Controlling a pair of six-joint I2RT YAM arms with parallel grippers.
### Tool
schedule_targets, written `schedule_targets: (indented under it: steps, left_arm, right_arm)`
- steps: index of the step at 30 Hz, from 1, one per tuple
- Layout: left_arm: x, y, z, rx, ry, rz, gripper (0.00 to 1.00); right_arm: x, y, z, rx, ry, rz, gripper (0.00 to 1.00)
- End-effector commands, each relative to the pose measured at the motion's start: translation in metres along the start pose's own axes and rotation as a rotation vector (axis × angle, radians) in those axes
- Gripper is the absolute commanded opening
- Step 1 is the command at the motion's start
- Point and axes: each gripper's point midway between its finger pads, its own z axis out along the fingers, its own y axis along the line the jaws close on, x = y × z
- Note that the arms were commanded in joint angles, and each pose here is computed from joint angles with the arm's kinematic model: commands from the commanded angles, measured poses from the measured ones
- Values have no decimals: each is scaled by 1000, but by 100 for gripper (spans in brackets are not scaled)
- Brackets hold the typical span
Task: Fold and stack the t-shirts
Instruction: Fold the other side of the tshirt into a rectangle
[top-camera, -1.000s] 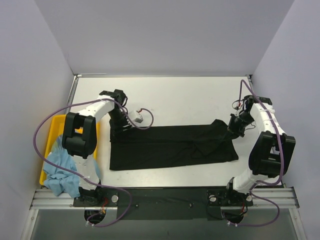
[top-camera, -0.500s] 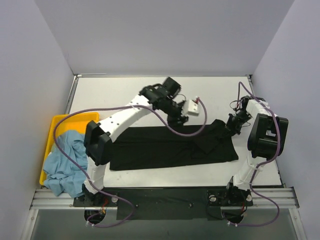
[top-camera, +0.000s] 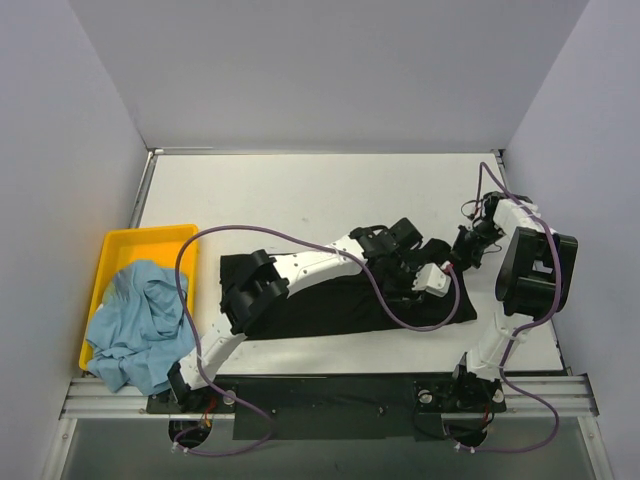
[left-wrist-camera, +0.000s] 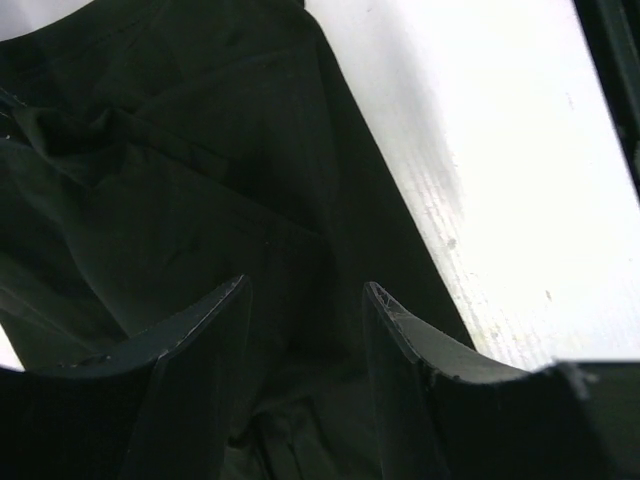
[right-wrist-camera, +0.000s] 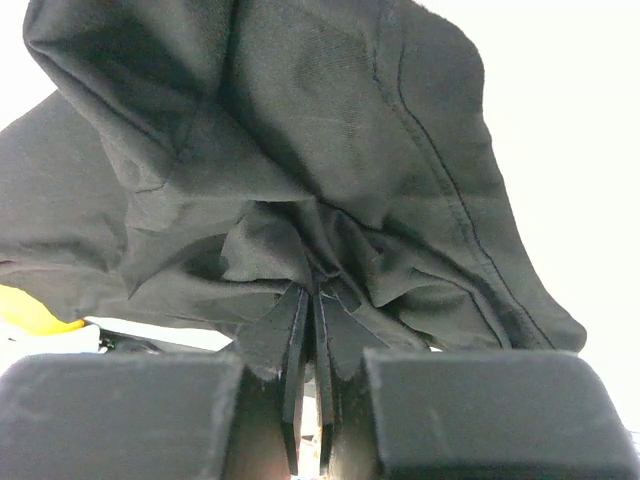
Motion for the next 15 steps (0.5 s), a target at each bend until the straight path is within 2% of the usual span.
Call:
schedule_targets:
  steps: [1, 6, 15]
  left_arm:
    - [-24, 25, -8, -97, -46, 89, 58]
    - [-6, 13, 5, -51, -31, 52, 59]
    - [2, 20, 20, -70, -39, 51, 58]
  right_arm:
    - [5, 4, -12, -26, -7, 11, 0]
    - [6, 7, -14, -48, -10, 11, 0]
    - [6, 8, -18, -56, -18, 14, 0]
